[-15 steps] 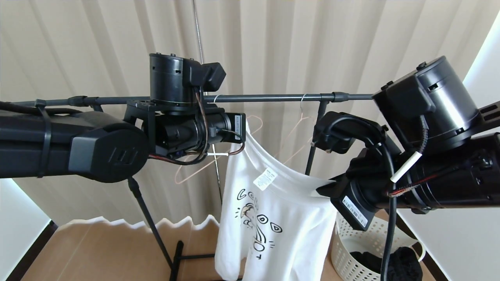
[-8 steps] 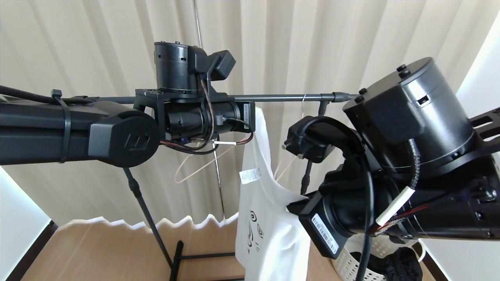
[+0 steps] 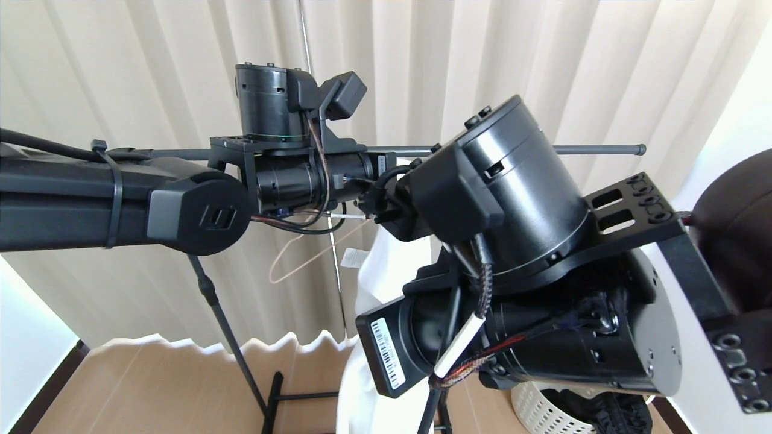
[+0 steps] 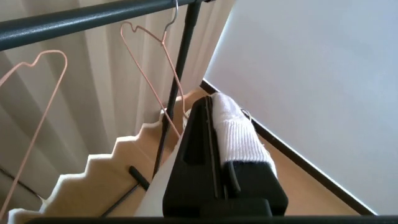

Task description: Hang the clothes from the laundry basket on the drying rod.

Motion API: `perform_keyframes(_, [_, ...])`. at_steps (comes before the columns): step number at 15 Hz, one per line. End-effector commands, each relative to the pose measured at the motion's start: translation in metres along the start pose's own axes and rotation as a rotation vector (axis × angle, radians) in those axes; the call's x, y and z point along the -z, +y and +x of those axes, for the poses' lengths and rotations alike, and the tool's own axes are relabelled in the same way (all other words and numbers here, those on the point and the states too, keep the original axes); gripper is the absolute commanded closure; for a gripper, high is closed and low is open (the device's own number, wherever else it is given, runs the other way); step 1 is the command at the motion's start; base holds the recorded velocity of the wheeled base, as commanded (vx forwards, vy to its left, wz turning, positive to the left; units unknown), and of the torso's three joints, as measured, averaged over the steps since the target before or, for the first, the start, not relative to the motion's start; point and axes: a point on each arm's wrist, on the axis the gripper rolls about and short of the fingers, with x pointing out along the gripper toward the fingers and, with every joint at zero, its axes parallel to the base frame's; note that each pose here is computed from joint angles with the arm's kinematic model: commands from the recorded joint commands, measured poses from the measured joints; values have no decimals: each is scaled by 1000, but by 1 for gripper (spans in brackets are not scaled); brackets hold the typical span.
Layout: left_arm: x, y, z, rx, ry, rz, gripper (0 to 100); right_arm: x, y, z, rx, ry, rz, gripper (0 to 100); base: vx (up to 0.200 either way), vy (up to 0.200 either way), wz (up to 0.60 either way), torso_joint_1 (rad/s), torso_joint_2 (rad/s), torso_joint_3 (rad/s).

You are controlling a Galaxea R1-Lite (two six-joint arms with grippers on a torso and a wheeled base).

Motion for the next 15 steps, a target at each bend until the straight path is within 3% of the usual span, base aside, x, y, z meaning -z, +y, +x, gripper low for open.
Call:
perform_keyframes(1, [1, 1, 0, -7, 7, -2, 100, 8, -2, 2, 12, 22, 8, 100, 0, 0, 0, 0, 0, 0])
perform_keyframes(3, [1, 6, -2, -41, 16, -7, 100, 11, -15, -7, 36, 22, 20, 100, 0, 0, 0, 0, 0, 0])
perform_keyframes(4, [-2, 15, -11, -111, 35, -15, 100, 11, -32, -14, 97, 9, 35, 100, 0, 0, 0, 0, 0, 0])
perform_keyframes(7, [-10, 12, -54, -244, 192, -3, 100, 1, -62, -17, 284, -56, -19, 100, 0, 0, 0, 0, 0, 0])
perform_keyframes(9, [-10, 2, -78, -317, 288, 15, 100, -21, -76, -13, 365, -107, -34, 100, 0, 0, 0, 0, 0, 0])
perform_keyframes(10, [-9, 1, -80, -330, 299, 16, 100, -25, -79, -12, 377, -115, -29, 100, 0, 0, 0, 0, 0, 0])
perform_keyframes(11, [-2, -6, -92, -369, 361, 29, 100, -45, -86, -4, 404, -155, -11, 100, 0, 0, 0, 0, 0, 0])
perform_keyframes(15, [29, -29, -111, -365, 545, 46, 100, -86, -93, 35, 423, -237, 50, 100, 0, 0, 0, 0, 0, 0])
